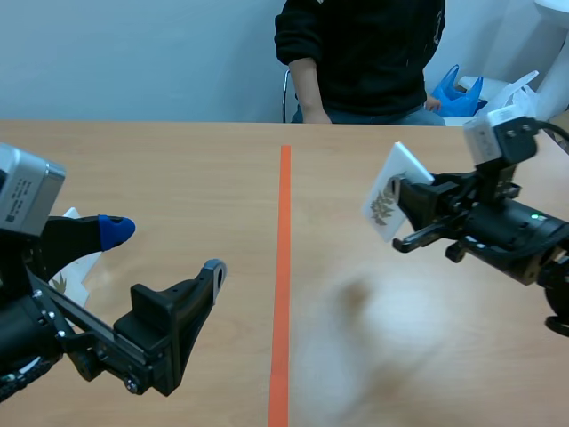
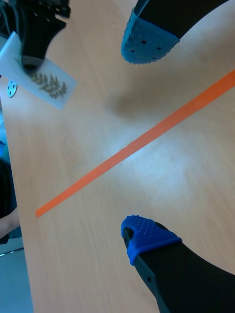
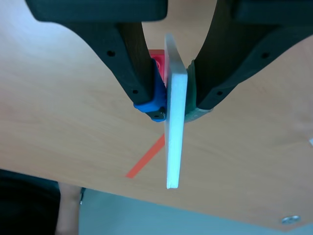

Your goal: Sort the leaf by its shape. The table is split by an orange tape line. A compound leaf with several leaflets goes to the left side, a simple leaf with one blade goes to the right side. Return to the home posture when a red brick is placed on the table.

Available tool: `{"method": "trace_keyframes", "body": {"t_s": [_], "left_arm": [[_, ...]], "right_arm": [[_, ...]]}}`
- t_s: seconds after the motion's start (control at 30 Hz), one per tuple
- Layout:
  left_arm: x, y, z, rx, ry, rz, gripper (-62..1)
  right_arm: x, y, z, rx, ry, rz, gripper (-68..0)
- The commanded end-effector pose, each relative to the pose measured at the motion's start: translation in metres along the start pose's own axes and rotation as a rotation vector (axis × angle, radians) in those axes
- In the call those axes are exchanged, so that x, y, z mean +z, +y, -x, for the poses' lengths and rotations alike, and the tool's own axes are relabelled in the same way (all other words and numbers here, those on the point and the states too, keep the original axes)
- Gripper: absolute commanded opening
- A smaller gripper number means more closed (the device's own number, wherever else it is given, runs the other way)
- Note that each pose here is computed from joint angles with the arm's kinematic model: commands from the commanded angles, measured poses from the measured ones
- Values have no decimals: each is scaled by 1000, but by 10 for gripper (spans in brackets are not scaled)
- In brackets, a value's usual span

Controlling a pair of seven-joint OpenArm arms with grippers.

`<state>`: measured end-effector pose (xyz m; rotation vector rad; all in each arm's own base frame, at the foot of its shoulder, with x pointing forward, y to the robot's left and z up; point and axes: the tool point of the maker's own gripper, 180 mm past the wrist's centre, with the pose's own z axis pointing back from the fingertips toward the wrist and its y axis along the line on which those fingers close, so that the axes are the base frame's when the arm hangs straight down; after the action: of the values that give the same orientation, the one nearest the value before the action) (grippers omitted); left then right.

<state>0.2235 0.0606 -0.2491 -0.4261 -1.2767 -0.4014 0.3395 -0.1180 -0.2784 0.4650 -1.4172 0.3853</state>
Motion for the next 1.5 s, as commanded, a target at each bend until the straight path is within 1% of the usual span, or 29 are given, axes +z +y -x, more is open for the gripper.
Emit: {"method": "trace_keyframes", "body": {"t_s": [0.0, 0.1, 0.2, 0.3, 0.37, 0.47, 0.57, 0.77, 0.83, 0.87, 0.97, 1.03, 1.1, 1.23, 1.3, 1.37, 1.47], "left_arm": [[0, 1, -5, 4, -20, -6, 14], [0, 1, -5, 4, -20, -6, 14], [0, 1, -5, 4, -20, -5, 14], [0, 1, -5, 4, -20, -5, 14], [0, 1, -5, 4, -20, -5, 14], [0, 1, -5, 4, -20, -5, 14], [0, 1, -5, 4, -20, -5, 14], [0, 1, -5, 4, -20, -5, 14], [0, 1, -5, 4, -20, -5, 14], [0, 1, -5, 4, -20, -5, 14], [0, 1, -5, 4, -20, -5, 14], [0, 1, -5, 4, -20, -5, 14], [0, 1, -5, 4, -21, -5, 14], [0, 1, -5, 4, -21, -5, 14], [0, 1, -5, 4, -21, -5, 14], [0, 1, -5, 4, -21, -5, 14], [0, 1, -5, 4, -21, -5, 14]], "right_arm": [[8, -13, -9, -9, -18, 15, -660], [30, -40, -14, -34, -35, 82, -660], [49, -63, -19, -28, -41, 152, -660], [60, -79, -22, -44, -50, 206, -660], [64, -88, -21, -44, -40, 240, -660], [69, -105, -14, -43, -17, 327, -660], [73, -124, -6, -57, -6, 419, -660], [73, -158, 12, -114, 15, 508, -663], [71, -167, 18, -132, 13, 545, -663], [70, -170, 22, -140, 16, 558, -663], [61, -172, 35, -153, 40, 565, -663], [57, -171, 42, -146, 56, 566, -663], [56, -171, 48, -138, 71, 585, -663], [58, -172, 57, -119, 95, 619, -662], [58, -172, 59, -117, 101, 623, -658], [58, -172, 59, -117, 101, 623, -632], [58, -172, 59, -117, 101, 622, -571]]}}
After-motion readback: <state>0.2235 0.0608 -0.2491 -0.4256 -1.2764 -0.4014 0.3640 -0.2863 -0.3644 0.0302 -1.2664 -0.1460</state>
